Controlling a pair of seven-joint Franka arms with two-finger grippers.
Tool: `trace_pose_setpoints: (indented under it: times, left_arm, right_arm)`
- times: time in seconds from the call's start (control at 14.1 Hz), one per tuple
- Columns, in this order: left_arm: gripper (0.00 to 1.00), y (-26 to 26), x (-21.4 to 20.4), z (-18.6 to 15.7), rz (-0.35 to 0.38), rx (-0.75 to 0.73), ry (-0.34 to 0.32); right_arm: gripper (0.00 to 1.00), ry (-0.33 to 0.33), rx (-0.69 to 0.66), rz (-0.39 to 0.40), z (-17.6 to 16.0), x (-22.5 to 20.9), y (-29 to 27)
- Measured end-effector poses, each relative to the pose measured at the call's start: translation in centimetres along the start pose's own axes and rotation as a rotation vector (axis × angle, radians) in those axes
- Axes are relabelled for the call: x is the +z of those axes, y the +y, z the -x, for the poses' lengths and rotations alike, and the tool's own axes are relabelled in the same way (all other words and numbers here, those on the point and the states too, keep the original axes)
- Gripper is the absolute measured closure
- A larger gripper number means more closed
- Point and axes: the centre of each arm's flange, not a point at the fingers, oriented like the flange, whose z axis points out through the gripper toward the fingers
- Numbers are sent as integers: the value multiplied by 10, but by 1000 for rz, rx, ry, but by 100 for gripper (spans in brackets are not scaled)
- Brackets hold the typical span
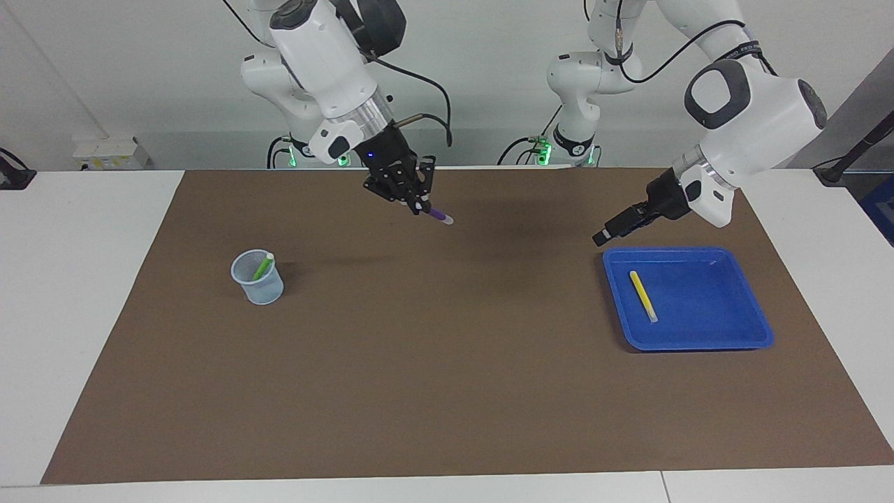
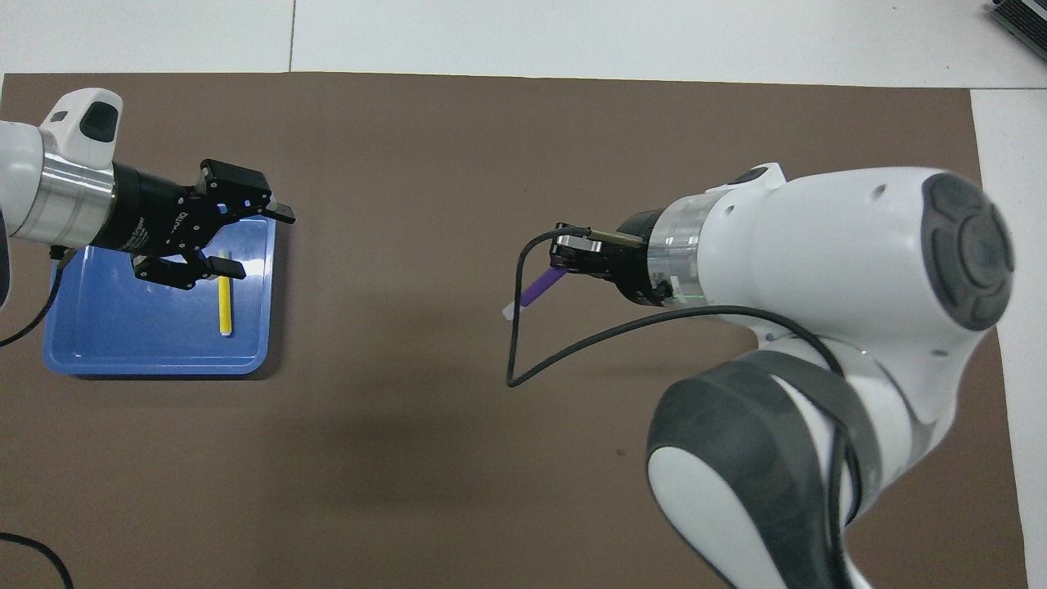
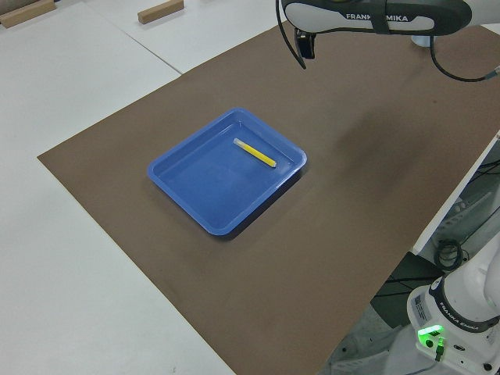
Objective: Right arm passes pens to left for tray arrangement
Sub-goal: 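Carry the purple pen toward the left gripper while the left gripper approaches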
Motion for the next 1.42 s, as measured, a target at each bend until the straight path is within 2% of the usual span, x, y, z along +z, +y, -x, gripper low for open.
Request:
trace_pose_setpoints:
  times: [0.28,0.57,0.78,1.06,1.42]
  left_arm:
    - [0,25,14,21,84,-256,-54]
    - [0,33,47,48,190,-423,-40]
    - [0,28,67,65,199,-509,-42]
    - [0,33,73,79,194,-605,-57]
    - [0,49,94,100,242,-736,-24]
  right_arm:
    - [82,56,47,-73,30,30,-18]
    - [82,136,138,-175,64,56,-31]
    - [82,162,166,-211,71,57,-35]
    - [82,167,174,-210,69,58,-31]
    - [82,168,174,-210,69,58,-31]
